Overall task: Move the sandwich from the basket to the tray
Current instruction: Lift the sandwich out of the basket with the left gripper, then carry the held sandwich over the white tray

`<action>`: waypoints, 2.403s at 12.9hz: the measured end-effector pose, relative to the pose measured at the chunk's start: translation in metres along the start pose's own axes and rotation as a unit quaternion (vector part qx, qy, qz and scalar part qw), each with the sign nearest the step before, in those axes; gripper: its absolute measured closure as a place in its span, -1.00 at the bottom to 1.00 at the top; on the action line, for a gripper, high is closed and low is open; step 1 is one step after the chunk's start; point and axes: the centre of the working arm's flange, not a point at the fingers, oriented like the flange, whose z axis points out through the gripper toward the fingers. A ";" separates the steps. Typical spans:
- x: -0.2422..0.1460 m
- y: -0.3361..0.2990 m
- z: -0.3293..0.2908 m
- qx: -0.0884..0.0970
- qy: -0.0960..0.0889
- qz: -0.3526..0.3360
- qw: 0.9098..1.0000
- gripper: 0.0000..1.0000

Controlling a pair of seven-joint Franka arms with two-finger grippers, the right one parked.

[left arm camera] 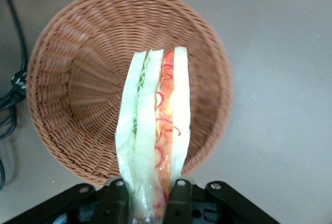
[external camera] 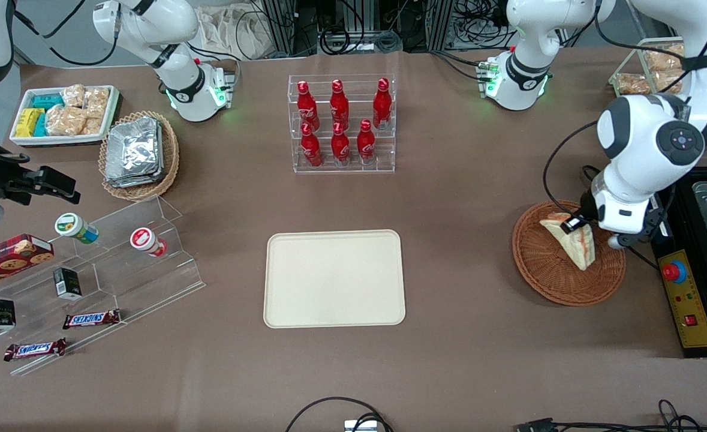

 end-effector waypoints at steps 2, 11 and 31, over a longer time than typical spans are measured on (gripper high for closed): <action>-0.012 0.035 -0.021 -0.003 0.002 0.041 0.999 0.67; -0.082 0.168 -0.066 -0.017 0.039 0.194 0.980 0.67; -0.161 0.387 0.119 -0.005 0.007 0.255 0.967 0.67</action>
